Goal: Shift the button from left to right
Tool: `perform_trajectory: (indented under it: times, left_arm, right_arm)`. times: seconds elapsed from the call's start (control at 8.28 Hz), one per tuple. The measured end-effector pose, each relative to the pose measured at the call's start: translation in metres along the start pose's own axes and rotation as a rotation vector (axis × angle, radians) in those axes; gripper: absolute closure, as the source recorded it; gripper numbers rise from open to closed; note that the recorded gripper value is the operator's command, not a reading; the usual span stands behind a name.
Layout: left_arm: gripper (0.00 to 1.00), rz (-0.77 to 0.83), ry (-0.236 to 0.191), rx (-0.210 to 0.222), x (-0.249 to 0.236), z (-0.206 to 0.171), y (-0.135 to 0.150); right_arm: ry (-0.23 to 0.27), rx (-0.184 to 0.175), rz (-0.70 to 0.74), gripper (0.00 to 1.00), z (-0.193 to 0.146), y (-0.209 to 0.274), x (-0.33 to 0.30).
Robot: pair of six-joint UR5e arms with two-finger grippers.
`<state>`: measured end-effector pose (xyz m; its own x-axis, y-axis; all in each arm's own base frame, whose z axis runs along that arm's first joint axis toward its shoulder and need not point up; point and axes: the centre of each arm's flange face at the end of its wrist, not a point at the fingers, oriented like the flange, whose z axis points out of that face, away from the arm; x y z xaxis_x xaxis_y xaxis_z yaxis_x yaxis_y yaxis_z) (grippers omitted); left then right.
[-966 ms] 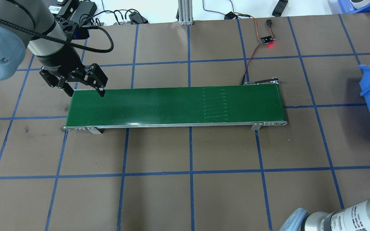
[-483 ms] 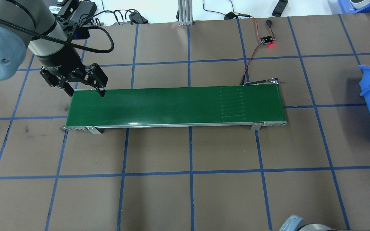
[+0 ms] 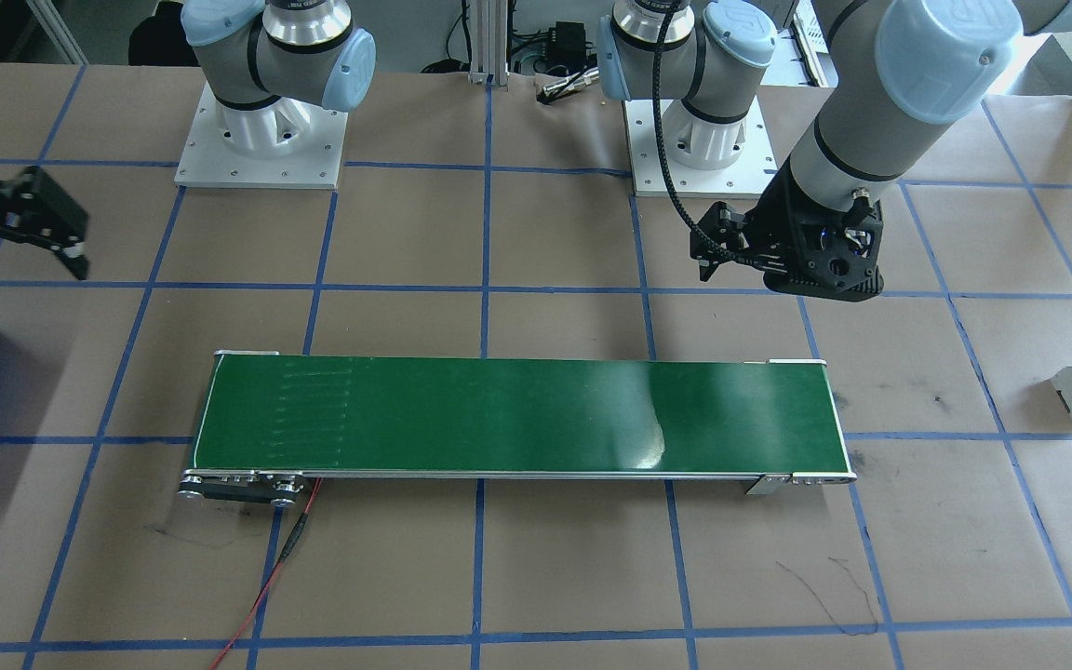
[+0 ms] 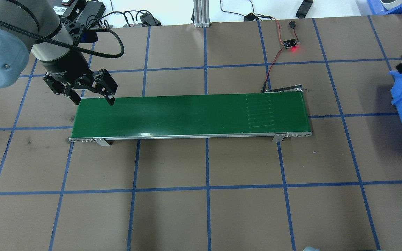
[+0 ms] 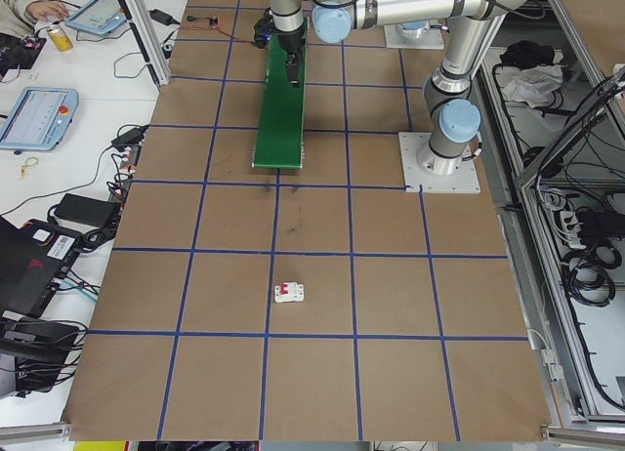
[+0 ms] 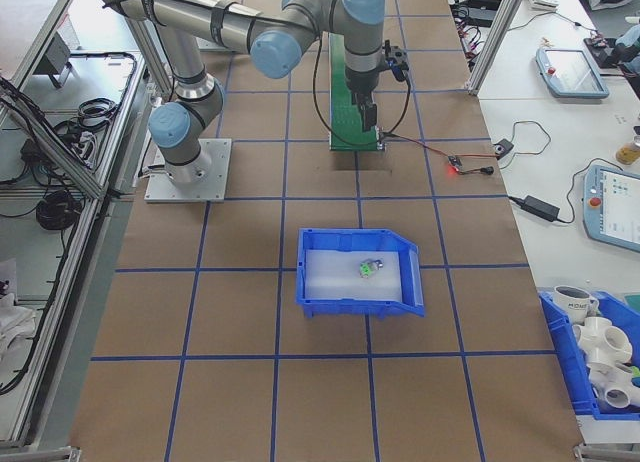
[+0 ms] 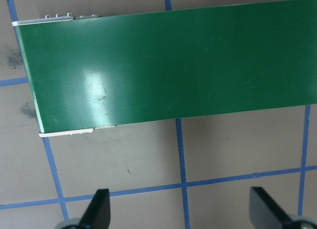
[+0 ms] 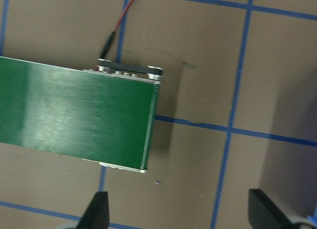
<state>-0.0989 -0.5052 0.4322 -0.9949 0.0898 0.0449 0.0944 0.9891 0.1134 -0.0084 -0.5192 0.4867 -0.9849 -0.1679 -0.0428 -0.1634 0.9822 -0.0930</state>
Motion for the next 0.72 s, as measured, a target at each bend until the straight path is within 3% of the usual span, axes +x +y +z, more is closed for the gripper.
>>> perform_trajectory:
  times: [0.36,0.72]
  left_arm:
    - [0.00,0.000,0.000,0.000,0.000,0.000,0.000]
    - [0.00,0.000,0.000,-0.002,0.000,0.001,0.000]
  right_arm:
    - [0.039,0.003,0.063,0.00,0.007,-0.011,-0.139]
    - [0.054,0.007,0.064,0.00,0.008,-0.007,-0.179]
